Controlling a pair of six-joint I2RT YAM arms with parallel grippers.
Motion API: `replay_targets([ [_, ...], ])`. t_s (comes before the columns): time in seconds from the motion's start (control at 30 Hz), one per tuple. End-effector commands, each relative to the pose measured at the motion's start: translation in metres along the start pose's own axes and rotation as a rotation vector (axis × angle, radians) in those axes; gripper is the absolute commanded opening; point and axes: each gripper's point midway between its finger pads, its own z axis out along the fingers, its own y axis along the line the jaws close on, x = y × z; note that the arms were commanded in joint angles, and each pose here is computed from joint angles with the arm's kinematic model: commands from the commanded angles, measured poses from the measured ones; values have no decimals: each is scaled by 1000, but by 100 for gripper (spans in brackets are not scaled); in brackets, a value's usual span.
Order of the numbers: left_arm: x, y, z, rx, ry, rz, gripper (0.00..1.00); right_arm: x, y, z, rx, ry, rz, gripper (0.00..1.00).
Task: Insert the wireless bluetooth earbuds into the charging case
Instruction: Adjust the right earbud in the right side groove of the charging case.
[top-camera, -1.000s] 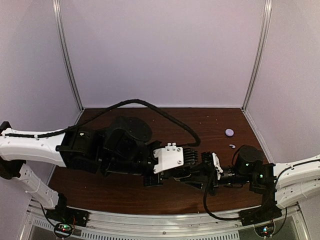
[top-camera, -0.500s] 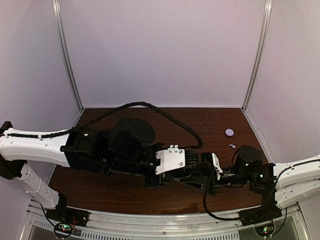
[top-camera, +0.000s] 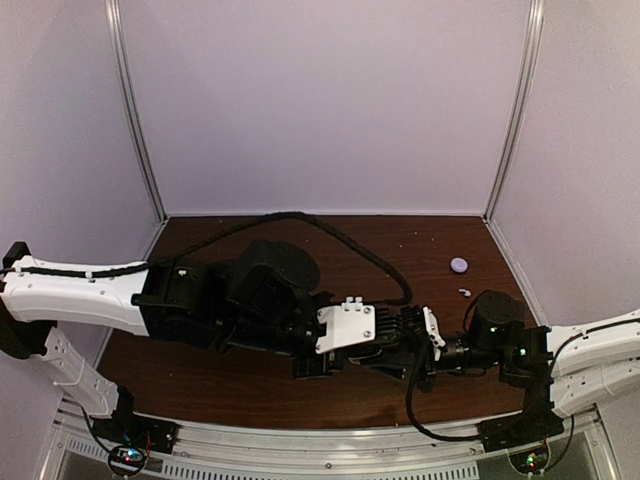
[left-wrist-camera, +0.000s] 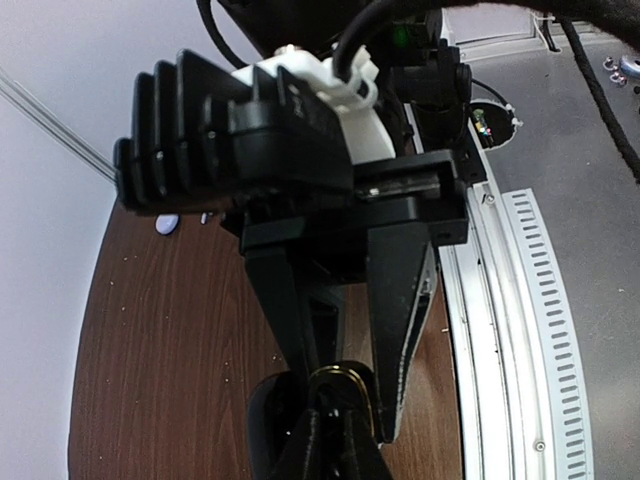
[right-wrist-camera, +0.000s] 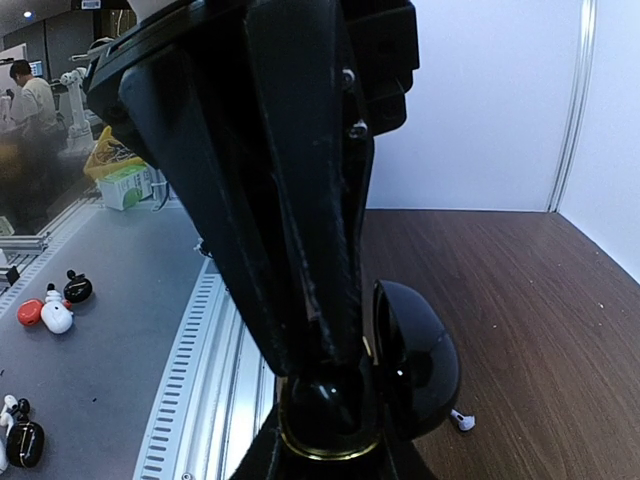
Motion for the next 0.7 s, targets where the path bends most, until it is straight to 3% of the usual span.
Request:
replay_targets([
  [0.0, -5, 7, 3, -8, -24, 2, 10, -24, 2, -1, -12, -60, -29, 0],
  [0.17, -19, 11, -6, -12, -64, -4, 11, -22, 0, -3, 4, -58, -30, 0],
  [0.4, -50, 15, -44, 3, -209, -24, 25, -20, -4, -8, 35, -63, -3, 0],
  [0.57, -40, 34, -58, -91, -206, -77, 44, -21, -4, -9, 39, -67, 10, 0],
  [0.67, -39, 42, -70, -90, -267, -133, 60, -25, -4, -11, 39, -75, 8, 0],
])
